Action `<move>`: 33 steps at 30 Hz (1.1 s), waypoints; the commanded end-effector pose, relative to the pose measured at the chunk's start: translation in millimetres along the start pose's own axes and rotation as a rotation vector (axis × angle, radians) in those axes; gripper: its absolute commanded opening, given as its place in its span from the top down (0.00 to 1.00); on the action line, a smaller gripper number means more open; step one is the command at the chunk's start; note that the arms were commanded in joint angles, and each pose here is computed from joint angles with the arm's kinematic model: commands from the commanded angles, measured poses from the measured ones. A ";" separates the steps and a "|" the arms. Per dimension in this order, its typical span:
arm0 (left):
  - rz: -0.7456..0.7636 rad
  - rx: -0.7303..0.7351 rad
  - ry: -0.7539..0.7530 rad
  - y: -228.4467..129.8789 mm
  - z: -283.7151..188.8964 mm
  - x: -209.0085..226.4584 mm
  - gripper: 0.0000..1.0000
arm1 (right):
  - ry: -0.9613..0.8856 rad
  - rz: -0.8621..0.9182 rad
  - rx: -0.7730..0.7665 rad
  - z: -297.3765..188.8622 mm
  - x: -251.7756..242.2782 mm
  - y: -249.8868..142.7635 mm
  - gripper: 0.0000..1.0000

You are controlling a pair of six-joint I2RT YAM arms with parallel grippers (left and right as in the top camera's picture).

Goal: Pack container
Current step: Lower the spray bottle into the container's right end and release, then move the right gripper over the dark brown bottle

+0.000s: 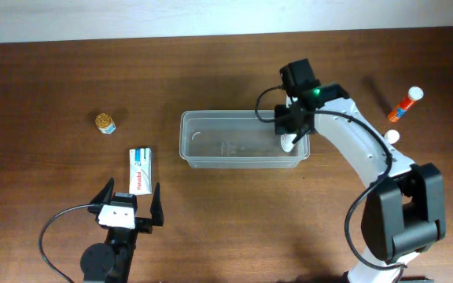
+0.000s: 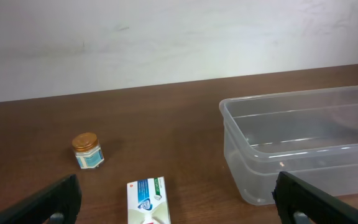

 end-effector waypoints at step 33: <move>0.016 0.001 -0.006 -1.8 0.2 -0.3 0.01 | -0.224 0.567 0.207 -161.3 -217.6 -55.8 0.01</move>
Point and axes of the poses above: each gripper's point midway between its finger pads, its own z axis out along the fingers, its own x axis along the line the jaws close on, y = z × x, the point moved 4 cm from there along -z, back along the fingers, and after that the axes turned 8 degrees about -z, right-handed, at the moved point
